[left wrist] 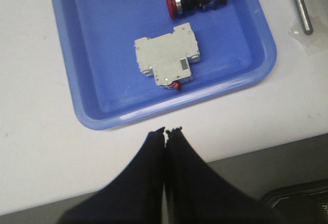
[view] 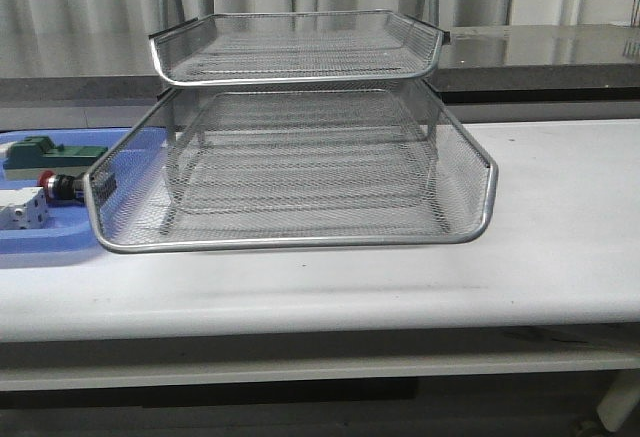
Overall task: Place button on rack with both arms
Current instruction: 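Lower the left gripper onto the red push button and grasp it, then lift the red push button and carry it over the pulled-out tier, then lower the button into the tier and open the left gripper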
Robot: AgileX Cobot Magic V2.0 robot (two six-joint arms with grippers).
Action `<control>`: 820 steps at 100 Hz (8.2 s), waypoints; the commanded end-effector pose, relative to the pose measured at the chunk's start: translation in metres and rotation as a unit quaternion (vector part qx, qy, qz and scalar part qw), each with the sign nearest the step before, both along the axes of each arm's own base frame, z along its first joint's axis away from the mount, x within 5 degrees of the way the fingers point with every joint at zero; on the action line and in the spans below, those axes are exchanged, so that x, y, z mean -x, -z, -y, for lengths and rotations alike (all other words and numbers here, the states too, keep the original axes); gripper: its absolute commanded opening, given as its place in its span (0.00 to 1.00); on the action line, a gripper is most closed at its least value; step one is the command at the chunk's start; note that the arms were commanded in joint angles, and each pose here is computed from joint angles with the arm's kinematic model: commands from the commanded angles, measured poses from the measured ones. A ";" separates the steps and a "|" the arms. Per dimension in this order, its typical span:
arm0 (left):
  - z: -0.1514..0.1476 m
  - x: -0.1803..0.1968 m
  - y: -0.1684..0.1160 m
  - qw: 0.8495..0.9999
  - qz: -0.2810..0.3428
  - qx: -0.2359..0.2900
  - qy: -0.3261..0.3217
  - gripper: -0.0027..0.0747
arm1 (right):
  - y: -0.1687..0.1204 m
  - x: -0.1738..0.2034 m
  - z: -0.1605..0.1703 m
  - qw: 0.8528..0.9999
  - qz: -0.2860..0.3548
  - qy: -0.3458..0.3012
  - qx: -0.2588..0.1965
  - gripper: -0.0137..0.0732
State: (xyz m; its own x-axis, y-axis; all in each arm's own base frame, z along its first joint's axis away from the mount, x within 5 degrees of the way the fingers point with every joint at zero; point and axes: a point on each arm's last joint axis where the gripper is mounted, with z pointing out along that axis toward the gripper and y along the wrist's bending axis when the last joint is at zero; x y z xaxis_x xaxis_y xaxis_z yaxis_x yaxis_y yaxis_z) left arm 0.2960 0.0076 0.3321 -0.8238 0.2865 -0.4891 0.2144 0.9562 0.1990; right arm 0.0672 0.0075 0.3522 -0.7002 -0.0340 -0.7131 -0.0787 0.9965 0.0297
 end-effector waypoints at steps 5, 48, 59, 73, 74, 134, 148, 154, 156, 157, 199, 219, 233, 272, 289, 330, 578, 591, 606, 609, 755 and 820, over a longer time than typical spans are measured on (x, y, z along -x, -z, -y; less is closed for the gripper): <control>0.005 -0.006 -0.018 0.999 0.033 0.013 0.029 0.03 | -0.012 -0.002 0.001 0.999 0.039 0.001 0.001 0.08; 0.006 -0.004 -0.015 0.999 0.008 0.008 0.046 0.91 | -0.012 -0.002 0.001 0.999 0.039 0.001 0.001 0.08; 0.010 -0.005 -0.017 0.998 0.020 0.034 0.045 0.88 | -0.012 -0.002 0.001 0.999 0.039 0.001 0.001 0.08; 0.011 -0.009 -0.018 0.997 0.041 0.024 0.068 0.86 | -0.012 -0.002 0.001 0.999 0.039 0.001 0.001 0.08; 0.011 -0.009 -0.018 0.996 0.041 0.022 0.070 0.86 | -0.012 -0.002 0.001 0.999 0.039 0.001 0.001 0.08; 0.042 -0.100 0.030 0.955 -0.013 -0.118 0.271 0.86 | -0.012 -0.002 0.001 0.999 0.039 0.001 0.001 0.08; 0.044 -0.126 0.044 0.945 -0.045 -0.148 0.288 0.86 | -0.012 -0.002 0.001 0.999 0.039 0.001 0.001 0.08; 0.045 -0.135 0.048 0.944 -0.050 -0.148 0.291 0.86 | -0.012 -0.002 0.001 0.999 0.039 0.001 0.001 0.08; 0.045 -0.138 0.049 0.944 -0.051 -0.148 0.291 0.86 | -0.012 -0.002 0.001 0.999 0.039 0.001 0.001 0.08; 0.045 -0.141 0.050 0.944 -0.052 -0.148 0.291 0.86 | -0.012 -0.002 0.001 0.999 0.039 0.001 0.001 0.08; 0.049 -0.181 0.083 0.934 -0.058 -0.159 0.314 0.86 | -0.012 -0.002 0.001 0.999 0.039 0.001 0.001 0.08; 0.050 -0.191 0.100 0.929 -0.054 -0.166 0.325 0.86 | -0.012 -0.002 0.001 0.999 0.039 0.001 0.001 0.08; 0.051 -0.196 0.115 0.928 -0.061 -0.165 0.328 0.86 | -0.012 -0.002 0.001 0.999 0.039 0.001 0.001 0.08; 0.052 -0.207 0.133 0.927 -0.046 -0.170 0.332 0.86 | -0.012 -0.002 0.001 0.999 0.039 0.001 0.001 0.08; 0.053 -0.211 0.146 0.926 -0.053 -0.168 0.335 0.86 | -0.012 -0.002 0.001 0.999 0.039 0.001 0.001 0.08; 0.053 -0.211 0.153 0.926 -0.061 -0.163 0.336 0.65 | -0.012 -0.002 0.001 0.999 0.039 0.001 0.001 0.08; 0.154 -0.014 -0.053 0.920 -0.022 0.116 0.373 0.06 | -0.012 -0.002 0.001 0.999 0.039 0.001 0.001 0.08; 0.182 -0.013 -0.044 0.907 -0.013 0.110 0.406 0.06 | -0.012 -0.002 0.001 0.999 0.039 0.001 0.001 0.08; 0.207 -0.020 -0.024 0.900 -0.018 0.100 0.423 0.06 | -0.012 -0.002 0.001 0.999 0.039 0.001 0.001 0.08; 0.211 -0.022 -0.020 0.900 -0.017 0.095 0.426 0.06 | -0.012 -0.002 0.001 0.999 0.039 0.001 0.001 0.08; 0.249 -0.034 0.032 0.886 -0.076 0.065 0.453 0.63 | -0.012 -0.002 0.001 0.999 0.039 0.001 0.001 0.08; 0.190 -0.028 -0.042 0.920 -0.062 0.103 0.372 0.63 | -0.012 -0.002 0.001 0.999 0.039 0.001 0.001 0.08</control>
